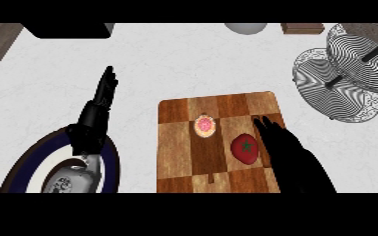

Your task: Pick the tomato from the cutting board and place it in the tiered basket

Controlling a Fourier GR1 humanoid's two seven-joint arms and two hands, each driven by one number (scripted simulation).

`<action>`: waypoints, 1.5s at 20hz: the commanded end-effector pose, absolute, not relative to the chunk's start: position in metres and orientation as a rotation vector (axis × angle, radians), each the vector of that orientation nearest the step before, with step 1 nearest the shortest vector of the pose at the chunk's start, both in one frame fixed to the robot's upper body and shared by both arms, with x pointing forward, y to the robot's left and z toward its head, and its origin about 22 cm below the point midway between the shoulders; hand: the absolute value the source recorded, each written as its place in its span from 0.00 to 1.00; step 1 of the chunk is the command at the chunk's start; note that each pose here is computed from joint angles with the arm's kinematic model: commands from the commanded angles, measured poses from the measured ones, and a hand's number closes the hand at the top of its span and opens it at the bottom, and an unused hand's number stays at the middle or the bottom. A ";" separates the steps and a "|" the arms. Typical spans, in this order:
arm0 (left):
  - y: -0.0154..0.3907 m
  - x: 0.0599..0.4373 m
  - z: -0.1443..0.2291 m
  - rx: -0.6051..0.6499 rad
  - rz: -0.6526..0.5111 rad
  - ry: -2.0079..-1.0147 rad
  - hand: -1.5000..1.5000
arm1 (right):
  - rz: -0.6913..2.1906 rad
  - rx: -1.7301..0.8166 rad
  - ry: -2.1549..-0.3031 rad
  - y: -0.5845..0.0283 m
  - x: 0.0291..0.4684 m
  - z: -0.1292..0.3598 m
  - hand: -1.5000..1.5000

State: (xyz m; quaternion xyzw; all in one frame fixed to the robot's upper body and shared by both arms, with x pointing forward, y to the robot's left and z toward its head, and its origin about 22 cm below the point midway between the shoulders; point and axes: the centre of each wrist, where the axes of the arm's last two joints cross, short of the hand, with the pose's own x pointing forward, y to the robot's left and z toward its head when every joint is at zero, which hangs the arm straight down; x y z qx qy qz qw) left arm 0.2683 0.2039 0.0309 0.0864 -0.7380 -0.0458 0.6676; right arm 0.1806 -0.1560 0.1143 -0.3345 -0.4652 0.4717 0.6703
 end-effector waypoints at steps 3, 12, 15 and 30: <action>0.196 0.271 0.018 0.193 -0.098 -1.649 0.50 | 1.033 -0.761 -0.961 -0.144 0.192 0.112 0.00; 0.204 0.275 0.027 0.192 -0.100 -1.668 0.50 | 1.076 -0.772 -0.914 -0.144 0.209 0.099 0.00; 0.218 0.264 0.035 0.190 -0.119 -1.663 0.50 | 1.036 -0.771 -0.933 -0.139 0.203 0.090 0.00; 0.182 0.277 0.019 0.204 -0.105 -1.660 0.50 | 1.008 -0.723 -0.942 -0.148 0.208 0.055 0.00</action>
